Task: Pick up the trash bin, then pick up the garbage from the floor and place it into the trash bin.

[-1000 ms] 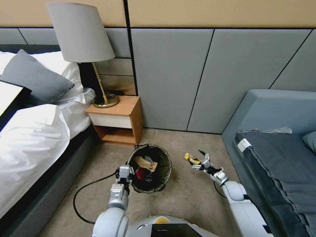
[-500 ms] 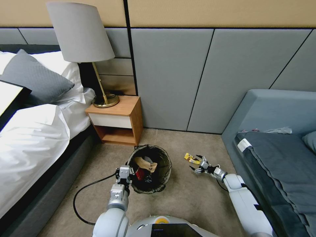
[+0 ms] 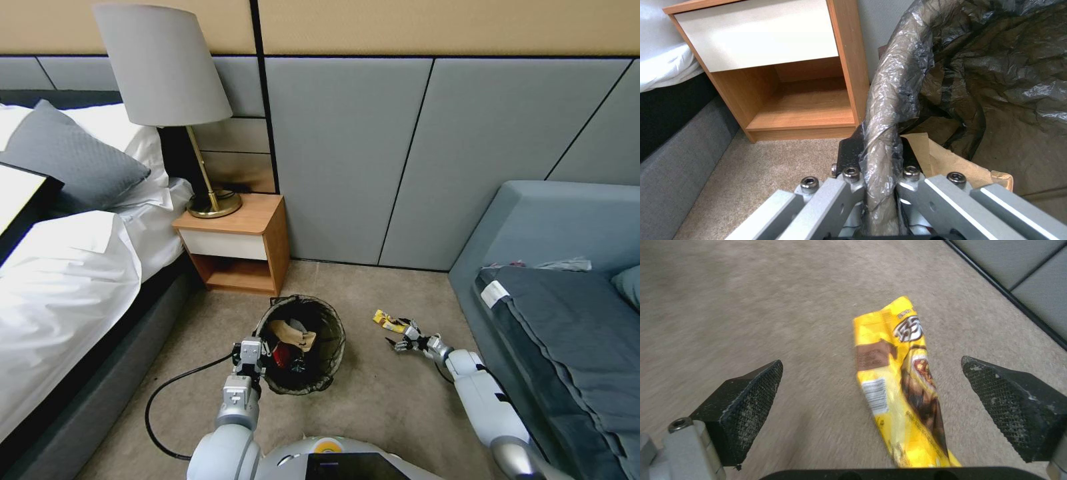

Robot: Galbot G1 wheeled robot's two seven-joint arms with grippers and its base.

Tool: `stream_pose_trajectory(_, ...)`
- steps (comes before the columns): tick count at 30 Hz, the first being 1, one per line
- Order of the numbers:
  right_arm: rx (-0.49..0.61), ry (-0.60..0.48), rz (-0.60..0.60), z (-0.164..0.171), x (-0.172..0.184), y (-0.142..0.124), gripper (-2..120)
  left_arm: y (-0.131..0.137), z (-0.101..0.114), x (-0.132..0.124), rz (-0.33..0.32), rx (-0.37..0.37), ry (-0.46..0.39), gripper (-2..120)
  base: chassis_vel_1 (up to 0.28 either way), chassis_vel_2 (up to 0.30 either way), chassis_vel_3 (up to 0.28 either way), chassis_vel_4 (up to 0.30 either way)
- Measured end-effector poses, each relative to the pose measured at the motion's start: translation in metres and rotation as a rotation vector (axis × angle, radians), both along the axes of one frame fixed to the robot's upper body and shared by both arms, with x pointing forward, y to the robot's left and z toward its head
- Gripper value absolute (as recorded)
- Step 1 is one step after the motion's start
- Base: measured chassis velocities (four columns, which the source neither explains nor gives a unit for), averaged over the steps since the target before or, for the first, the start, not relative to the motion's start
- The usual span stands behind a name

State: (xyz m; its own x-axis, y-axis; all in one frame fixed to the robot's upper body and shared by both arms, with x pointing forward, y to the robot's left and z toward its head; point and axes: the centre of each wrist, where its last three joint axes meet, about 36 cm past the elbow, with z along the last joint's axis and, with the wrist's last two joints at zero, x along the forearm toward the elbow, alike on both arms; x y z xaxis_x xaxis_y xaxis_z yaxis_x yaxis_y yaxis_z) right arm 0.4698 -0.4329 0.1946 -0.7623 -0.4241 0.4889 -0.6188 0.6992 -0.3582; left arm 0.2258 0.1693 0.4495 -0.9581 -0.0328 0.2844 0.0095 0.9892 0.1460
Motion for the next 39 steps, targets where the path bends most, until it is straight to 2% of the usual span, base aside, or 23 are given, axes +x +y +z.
stream_pose_trajectory(13,0.033,0.018,-0.129,-0.014,0.034,0.02,100,0.0,-0.002,-0.004,0.004,0.012,0.01,0,0.0,0.0,0.0,0.0)
stream_pose_trajectory(24,0.049,0.097,-0.22,-0.033,0.027,0.026,99,0.001,-0.002,-0.006,0.008,0.019,0.012,0,0.0,0.0,0.0,0.0)
stream_pose_trajectory(26,0.049,0.108,-0.236,-0.035,0.025,0.027,95,0.001,-0.002,-0.006,0.009,0.02,0.012,0,0.0,0.0,0.0,0.0)
stream_pose_trajectory(27,0.048,0.123,-0.265,-0.039,0.023,0.028,87,0.001,-0.002,-0.006,0.01,0.022,0.013,0,0.0,0.0,0.0,0.0)
stream_pose_trajectory(28,0.049,0.129,-0.273,-0.04,0.021,0.029,86,0.001,-0.002,-0.006,0.01,0.023,0.013,0,0.0,0.0,0.0,0.0)
stream_pose_trajectory(29,0.055,0.138,-0.285,-0.044,0.019,0.03,79,0.001,-0.002,-0.006,0.01,0.023,0.014,0,0.0,0.0,0.0,0.0)
stream_pose_trajectory(34,0.067,0.147,-0.296,-0.047,0.017,0.031,67,0.001,-0.002,-0.007,0.01,0.024,0.013,0,0.0,0.0,0.0,0.0)
stream_pose_trajectory(37,0.082,0.149,-0.308,-0.048,0.017,0.031,50,0.001,-0.001,-0.007,0.012,0.026,0.013,0,0.0,0.0,0.0,0.0)
stream_pose_trajectory(39,0.083,0.15,-0.309,-0.048,0.018,0.031,48,0.002,-0.001,-0.007,0.012,0.026,0.013,0,0.0,0.0,0.0,0.0)
